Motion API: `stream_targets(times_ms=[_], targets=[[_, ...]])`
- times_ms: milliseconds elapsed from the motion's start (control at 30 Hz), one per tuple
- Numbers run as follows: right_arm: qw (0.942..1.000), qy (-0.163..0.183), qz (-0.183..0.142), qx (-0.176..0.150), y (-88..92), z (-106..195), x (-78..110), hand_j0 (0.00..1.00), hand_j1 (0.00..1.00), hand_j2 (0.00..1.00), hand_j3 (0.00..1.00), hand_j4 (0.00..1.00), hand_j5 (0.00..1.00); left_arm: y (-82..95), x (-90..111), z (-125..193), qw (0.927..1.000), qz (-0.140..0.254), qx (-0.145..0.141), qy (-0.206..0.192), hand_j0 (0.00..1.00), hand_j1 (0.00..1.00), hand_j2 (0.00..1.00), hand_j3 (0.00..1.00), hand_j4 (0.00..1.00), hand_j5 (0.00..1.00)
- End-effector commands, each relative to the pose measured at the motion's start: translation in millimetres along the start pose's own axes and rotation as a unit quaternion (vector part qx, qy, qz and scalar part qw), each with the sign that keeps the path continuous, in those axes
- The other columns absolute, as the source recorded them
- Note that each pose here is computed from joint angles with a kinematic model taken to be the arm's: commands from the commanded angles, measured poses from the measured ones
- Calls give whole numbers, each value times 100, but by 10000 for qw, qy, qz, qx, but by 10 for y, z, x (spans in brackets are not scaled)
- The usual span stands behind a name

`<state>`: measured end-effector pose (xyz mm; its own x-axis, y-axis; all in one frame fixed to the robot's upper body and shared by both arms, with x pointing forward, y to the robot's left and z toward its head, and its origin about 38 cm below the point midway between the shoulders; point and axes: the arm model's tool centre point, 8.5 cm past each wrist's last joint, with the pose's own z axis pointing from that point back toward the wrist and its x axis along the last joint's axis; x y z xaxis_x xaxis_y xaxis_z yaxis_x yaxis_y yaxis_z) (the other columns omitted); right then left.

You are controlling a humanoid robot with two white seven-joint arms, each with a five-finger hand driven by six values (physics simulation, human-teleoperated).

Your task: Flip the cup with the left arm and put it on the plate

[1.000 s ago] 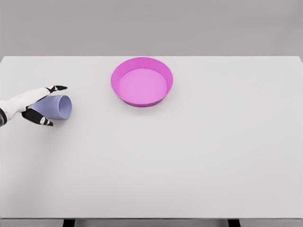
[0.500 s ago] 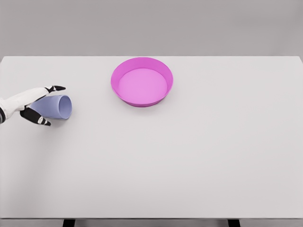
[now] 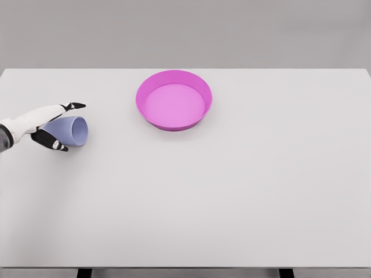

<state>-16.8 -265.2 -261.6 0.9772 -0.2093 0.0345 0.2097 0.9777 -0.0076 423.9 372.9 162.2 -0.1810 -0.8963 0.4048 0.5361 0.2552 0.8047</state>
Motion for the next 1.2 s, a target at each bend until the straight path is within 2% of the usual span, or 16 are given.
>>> stream_targets(times_ms=[0,400,567,600,733,933,1167], targets=[[10000,0,1,1,0,0,0,100,100,100,100,100,100,-25,13,-17,10000,14,-19,-19,100,100,100,100,100,100],[10000,0,1,1,0,0,0,100,100,100,100,100,100,-90,51,-73,9999,26,-92,-60,100,100,100,100,100,100],[10000,0,1,1,0,0,0,100,100,100,100,100,100,-125,40,-80,9999,25,-153,-44,83,83,83,83,83,83],[10000,0,1,1,0,0,0,100,100,100,100,100,100,-125,47,-80,9999,21,-153,-59,76,76,76,76,76,76],[10000,0,1,1,0,0,0,100,100,100,100,100,100,-114,52,-71,9999,10,-145,-61,73,73,73,73,73,73],[10000,0,1,1,0,0,0,100,100,100,100,100,100,-88,61,-67,9999,53,-92,-89,73,73,73,73,73,73],[10000,0,1,1,0,0,0,100,100,100,100,100,100,34,90,-44,9996,196,91,-193,74,74,74,74,74,74]])
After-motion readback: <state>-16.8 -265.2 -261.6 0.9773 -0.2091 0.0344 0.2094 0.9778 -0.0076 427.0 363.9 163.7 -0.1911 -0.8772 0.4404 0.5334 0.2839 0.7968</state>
